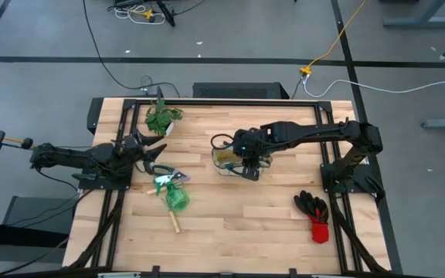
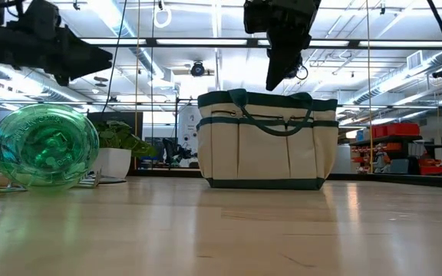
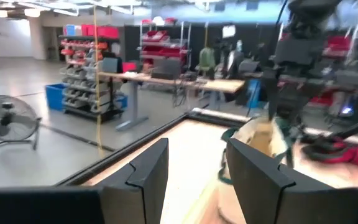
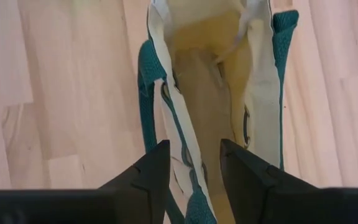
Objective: Pick & Place Garden tools in Gardening bag
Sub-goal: Prepare the white gardening bag
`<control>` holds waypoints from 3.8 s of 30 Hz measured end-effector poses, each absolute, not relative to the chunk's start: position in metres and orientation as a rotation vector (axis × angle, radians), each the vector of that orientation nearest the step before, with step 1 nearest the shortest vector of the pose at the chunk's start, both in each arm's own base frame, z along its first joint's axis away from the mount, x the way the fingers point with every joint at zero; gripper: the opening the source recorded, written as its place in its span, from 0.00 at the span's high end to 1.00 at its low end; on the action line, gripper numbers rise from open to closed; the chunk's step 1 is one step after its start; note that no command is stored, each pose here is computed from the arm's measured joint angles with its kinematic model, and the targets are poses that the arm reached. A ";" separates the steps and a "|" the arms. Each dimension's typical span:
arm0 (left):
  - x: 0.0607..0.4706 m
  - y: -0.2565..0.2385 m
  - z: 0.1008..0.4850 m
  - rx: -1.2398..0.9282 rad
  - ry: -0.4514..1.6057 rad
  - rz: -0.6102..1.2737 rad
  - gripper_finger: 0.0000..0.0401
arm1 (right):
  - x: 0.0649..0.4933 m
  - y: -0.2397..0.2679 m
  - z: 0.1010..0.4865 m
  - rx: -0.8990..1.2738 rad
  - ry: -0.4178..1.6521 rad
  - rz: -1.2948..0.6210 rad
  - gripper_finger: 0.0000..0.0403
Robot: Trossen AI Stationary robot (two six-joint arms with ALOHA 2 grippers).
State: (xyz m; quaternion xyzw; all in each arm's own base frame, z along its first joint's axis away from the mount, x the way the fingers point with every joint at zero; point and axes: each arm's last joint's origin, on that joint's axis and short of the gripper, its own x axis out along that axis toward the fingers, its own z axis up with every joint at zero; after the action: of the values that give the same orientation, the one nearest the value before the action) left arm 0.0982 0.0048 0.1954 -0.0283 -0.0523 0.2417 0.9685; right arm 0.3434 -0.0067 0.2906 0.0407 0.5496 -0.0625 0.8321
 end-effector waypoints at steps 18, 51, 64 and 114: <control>0.170 0.045 0.261 0.033 0.203 0.525 0.58 | 0.343 0.007 0.290 0.065 1.169 -0.122 0.64; 0.331 0.131 0.265 -0.059 0.774 -0.036 0.58 | 0.341 0.012 0.290 -0.039 1.170 -0.235 0.64; 0.340 0.116 0.263 -0.124 0.772 -0.114 0.58 | 0.341 0.012 0.290 -0.033 1.170 -0.233 0.64; 0.358 0.118 0.230 -0.130 0.851 -0.038 0.58 | 0.369 0.015 0.246 -0.074 1.253 -0.156 0.64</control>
State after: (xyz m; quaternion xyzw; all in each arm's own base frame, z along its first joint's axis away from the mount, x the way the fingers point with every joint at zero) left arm 0.3578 0.1184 0.2301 -0.0632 0.4123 -0.0184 0.9087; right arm 0.3693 0.0149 0.2457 -0.0347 0.5858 -0.0727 0.8065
